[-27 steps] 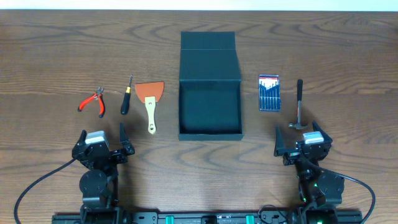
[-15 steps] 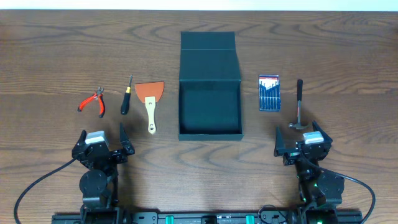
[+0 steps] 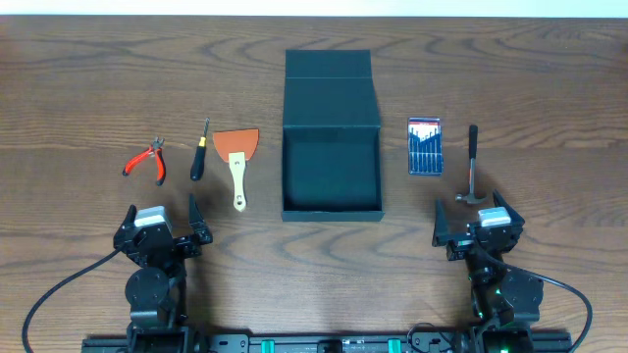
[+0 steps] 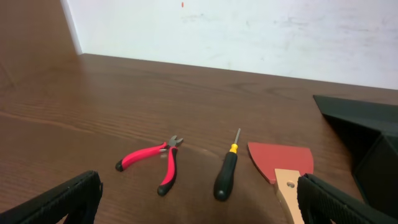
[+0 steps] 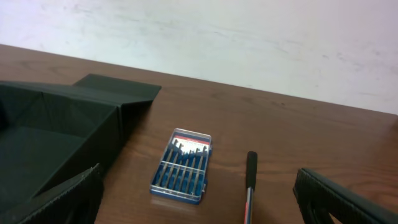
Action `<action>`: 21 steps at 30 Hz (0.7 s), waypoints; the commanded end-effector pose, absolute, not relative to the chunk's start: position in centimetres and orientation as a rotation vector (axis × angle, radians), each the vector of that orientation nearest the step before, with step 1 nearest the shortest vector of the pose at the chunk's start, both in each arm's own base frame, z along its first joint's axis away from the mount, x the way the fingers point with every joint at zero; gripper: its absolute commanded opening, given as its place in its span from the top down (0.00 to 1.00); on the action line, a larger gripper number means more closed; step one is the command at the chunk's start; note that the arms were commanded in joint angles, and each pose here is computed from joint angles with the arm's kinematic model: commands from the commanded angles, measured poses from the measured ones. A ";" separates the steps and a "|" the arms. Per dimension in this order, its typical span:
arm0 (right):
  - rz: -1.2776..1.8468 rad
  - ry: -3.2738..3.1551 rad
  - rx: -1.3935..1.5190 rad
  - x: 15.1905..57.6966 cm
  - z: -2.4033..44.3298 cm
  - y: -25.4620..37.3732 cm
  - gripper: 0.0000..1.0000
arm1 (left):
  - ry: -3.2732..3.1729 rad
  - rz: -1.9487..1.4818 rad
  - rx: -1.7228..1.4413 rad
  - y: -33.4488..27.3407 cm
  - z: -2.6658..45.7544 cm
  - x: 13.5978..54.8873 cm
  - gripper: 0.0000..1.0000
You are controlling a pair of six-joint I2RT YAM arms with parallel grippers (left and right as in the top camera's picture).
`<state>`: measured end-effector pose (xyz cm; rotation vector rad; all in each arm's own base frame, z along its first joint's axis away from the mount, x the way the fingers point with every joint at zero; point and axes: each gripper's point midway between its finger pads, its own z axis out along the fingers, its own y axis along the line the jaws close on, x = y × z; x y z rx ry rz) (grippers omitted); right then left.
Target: Pack container
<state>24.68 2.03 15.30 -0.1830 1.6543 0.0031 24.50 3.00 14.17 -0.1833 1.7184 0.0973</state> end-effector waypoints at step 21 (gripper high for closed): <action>0.026 1.579 -0.149 24.8 17.2 2.0 0.01 | 1.773 0.125 -0.182 3.3 12.4 24.2 0.01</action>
